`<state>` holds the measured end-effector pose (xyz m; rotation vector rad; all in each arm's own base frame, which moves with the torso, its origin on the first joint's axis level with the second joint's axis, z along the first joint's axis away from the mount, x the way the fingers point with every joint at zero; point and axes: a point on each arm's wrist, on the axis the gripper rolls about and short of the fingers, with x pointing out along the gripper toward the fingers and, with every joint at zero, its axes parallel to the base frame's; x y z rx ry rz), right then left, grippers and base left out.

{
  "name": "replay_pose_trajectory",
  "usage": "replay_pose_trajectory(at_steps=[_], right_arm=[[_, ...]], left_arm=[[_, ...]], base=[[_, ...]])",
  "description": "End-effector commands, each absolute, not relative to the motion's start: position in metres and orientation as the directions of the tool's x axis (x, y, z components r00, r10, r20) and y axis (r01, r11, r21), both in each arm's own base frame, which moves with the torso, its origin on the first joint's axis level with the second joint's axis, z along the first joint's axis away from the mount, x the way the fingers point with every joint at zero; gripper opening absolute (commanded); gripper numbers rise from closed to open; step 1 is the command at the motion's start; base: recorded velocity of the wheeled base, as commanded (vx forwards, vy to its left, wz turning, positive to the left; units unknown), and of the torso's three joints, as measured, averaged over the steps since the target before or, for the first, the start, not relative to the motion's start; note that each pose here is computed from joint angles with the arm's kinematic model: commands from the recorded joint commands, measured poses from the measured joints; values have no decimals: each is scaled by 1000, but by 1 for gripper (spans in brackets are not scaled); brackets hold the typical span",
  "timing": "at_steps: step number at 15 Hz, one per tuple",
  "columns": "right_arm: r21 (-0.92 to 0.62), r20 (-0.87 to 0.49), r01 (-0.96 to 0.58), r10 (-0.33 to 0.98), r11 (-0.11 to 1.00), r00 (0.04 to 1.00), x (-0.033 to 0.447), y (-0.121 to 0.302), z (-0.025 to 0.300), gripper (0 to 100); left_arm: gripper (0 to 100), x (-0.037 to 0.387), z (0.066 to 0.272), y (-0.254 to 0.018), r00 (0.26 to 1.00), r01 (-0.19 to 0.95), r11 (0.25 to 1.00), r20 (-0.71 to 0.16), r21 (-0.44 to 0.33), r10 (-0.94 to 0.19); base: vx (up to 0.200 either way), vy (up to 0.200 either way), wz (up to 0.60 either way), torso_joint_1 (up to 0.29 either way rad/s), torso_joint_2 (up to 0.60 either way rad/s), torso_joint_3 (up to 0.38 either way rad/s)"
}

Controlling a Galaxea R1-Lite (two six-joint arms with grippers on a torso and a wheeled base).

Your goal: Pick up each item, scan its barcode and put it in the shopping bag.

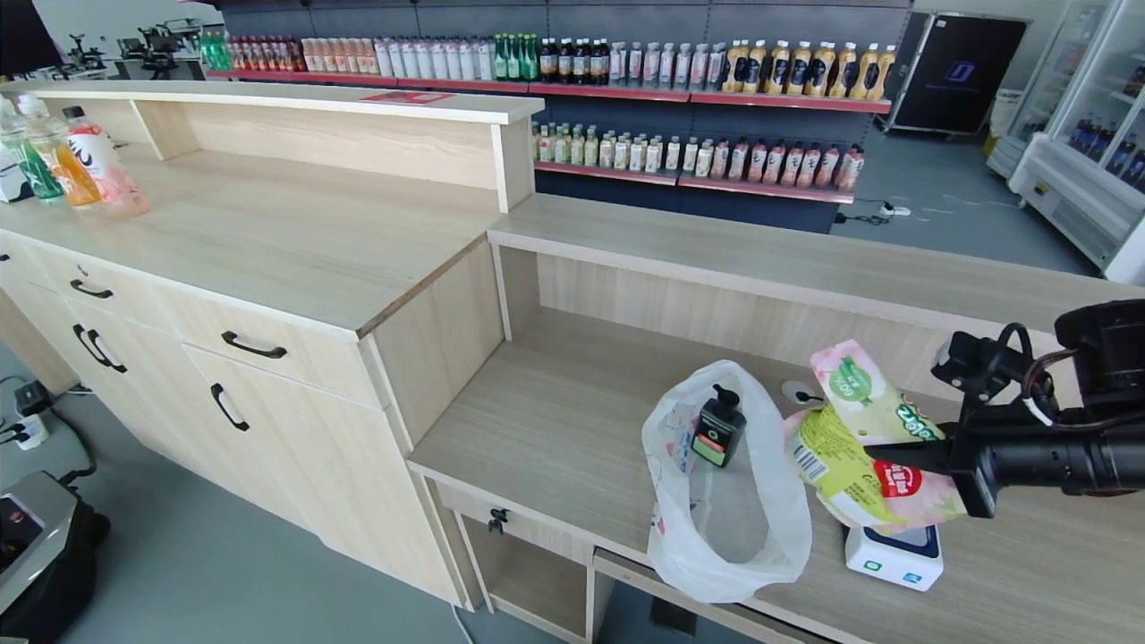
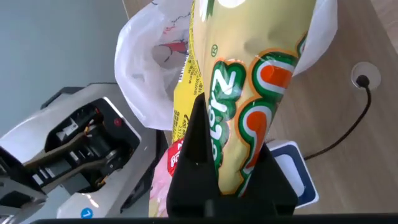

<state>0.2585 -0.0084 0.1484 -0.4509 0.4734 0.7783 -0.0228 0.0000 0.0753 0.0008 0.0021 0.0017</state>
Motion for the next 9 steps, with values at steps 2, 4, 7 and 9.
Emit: replay_pose_trajectory(at_steps=[2,4,7,9], right_arm=[[-174,-575,-771,572,613,585,270,-14,129,0],[-138,-517,-809,655,571,551,259,-17,135,0],[-193,-485,-870,726,454,487,240,-36,129,0],[-248,-444,-886,767,391,463,232,-46,125,0]], left_arm=[[100,-23,75,0,1000,-2,1000,-2,0,2],[100,-23,75,0,1000,-2,1000,-3,2,2],[100,-23,75,0,1000,-2,1000,-2,2,2],[100,-23,75,0,1000,-2,1000,-3,0,2]], base=[[0,0,0,0,0,0],[0,0,0,0,0,0],[0,0,0,0,0,0],[0,0,0,0,0,0]])
